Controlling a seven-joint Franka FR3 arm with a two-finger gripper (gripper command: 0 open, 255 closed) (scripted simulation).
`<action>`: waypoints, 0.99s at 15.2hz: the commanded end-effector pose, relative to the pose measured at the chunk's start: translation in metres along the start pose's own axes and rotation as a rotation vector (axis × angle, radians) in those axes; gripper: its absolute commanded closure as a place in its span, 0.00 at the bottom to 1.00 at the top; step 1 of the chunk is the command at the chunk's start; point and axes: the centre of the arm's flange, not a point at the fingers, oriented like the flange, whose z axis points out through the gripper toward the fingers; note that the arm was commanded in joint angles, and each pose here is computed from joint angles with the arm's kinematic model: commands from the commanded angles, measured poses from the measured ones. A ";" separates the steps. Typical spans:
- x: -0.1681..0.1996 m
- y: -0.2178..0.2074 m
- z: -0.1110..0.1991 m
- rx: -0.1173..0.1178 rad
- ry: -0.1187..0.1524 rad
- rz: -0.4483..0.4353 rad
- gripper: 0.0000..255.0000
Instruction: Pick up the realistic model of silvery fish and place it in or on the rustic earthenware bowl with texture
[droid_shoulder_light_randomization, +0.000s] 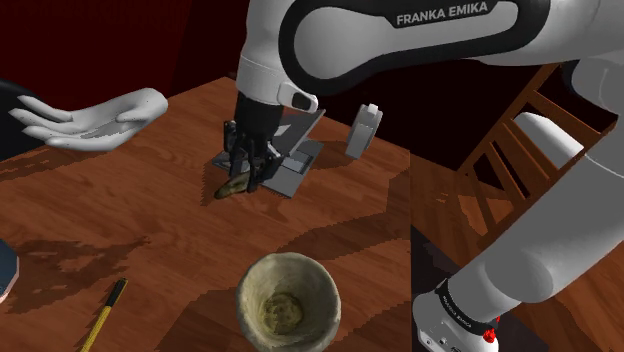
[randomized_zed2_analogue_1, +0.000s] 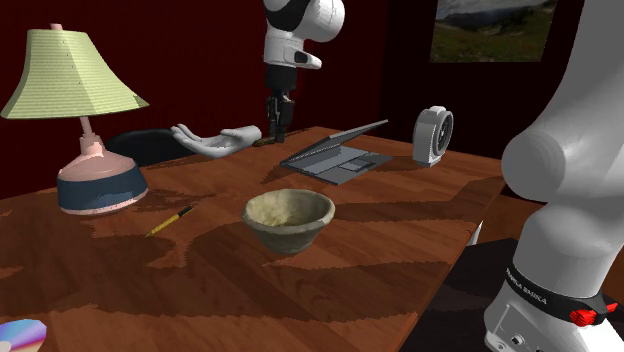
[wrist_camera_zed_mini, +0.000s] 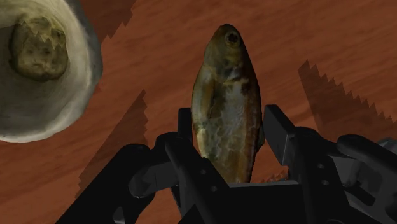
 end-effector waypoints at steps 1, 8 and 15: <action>-0.006 0.024 0.000 0.000 0.000 0.001 1.00; -0.032 0.113 0.004 0.000 0.000 0.001 1.00; -0.059 0.201 0.009 0.000 0.000 0.001 1.00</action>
